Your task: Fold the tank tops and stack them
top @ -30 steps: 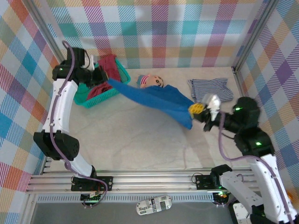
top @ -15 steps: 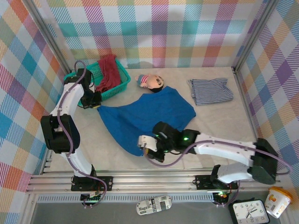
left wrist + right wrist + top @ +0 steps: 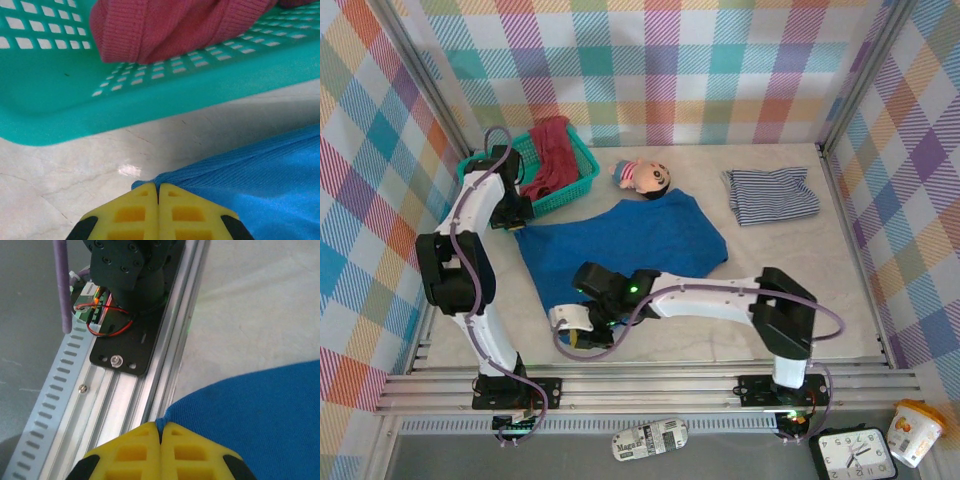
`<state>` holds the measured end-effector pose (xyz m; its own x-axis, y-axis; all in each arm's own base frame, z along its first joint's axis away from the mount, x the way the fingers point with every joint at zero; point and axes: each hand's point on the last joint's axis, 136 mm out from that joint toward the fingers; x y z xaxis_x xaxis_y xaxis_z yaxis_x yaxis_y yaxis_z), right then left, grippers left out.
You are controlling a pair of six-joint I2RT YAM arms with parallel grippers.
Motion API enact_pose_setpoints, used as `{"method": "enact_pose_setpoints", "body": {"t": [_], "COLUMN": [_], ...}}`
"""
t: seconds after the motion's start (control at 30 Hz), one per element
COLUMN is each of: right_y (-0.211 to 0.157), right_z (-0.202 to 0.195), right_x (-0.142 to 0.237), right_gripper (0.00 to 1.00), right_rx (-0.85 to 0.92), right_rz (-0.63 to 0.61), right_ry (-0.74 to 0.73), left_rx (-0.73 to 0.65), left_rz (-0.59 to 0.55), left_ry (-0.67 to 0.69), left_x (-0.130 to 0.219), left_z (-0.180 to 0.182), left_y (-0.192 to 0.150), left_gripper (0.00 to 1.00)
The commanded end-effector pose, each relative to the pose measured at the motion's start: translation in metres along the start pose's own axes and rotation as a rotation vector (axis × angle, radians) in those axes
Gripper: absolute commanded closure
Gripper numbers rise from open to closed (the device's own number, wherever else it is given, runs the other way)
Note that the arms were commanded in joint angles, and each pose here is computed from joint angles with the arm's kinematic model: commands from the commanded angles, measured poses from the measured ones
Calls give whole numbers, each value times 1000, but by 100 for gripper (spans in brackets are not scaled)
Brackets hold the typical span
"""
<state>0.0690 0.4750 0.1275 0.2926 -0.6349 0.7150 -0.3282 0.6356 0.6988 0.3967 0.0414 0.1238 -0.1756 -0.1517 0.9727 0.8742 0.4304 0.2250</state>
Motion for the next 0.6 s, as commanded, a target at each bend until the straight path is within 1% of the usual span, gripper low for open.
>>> {"method": "enact_pose_setpoints", "body": {"t": [0.0,0.07,0.1,0.13,0.17,0.2,0.27,0.4,0.5,0.57], "right_y": [7,7,6,5,5,6,4,-1,-9,-29], "right_z": [11,6,4,3,2,0,-3,-8,-14,-25], "right_x": [-15,-26,-31,-35,-36,-37,-30,6,45,70], "right_gripper": [94,93,90,83,76,67,56,44,39,38], "right_rx": [57,60,59,53,47,46,31,-48,-137,-237], "right_rz": [0,3,10,20,23,26,26,0,-37,-34], "right_ry": [107,124,133,144,151,146,129,87,17,-61], "left_rx": [-34,-44,-48,-56,-61,-66,-69,-66,-50,-34], "left_rz": [-13,-11,-12,-7,-5,1,1,-35,-40,-9], "left_ry": [68,83,97,107,113,116,122,130,49,-39], "left_x": [1,-2,-4,-6,-6,-8,-7,8,25,33], "left_z": [6,6,7,6,6,5,6,9,0,-13], "left_y": [6,6,6,5,4,3,2,8,4,-8], "left_gripper": [96,95,94,91,87,81,74,54,47,45]}}
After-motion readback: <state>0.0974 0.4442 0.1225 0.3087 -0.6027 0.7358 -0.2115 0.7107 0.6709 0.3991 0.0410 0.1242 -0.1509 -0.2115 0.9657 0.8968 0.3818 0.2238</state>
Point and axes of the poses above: each hand's point on the last joint's axis, 136 mm out from that joint toward the fingers, its own x axis back along the fingers, its own z axis along the line the jaws close on, y = z × x, and after that the axes turned 10 degrees about x, right-handed
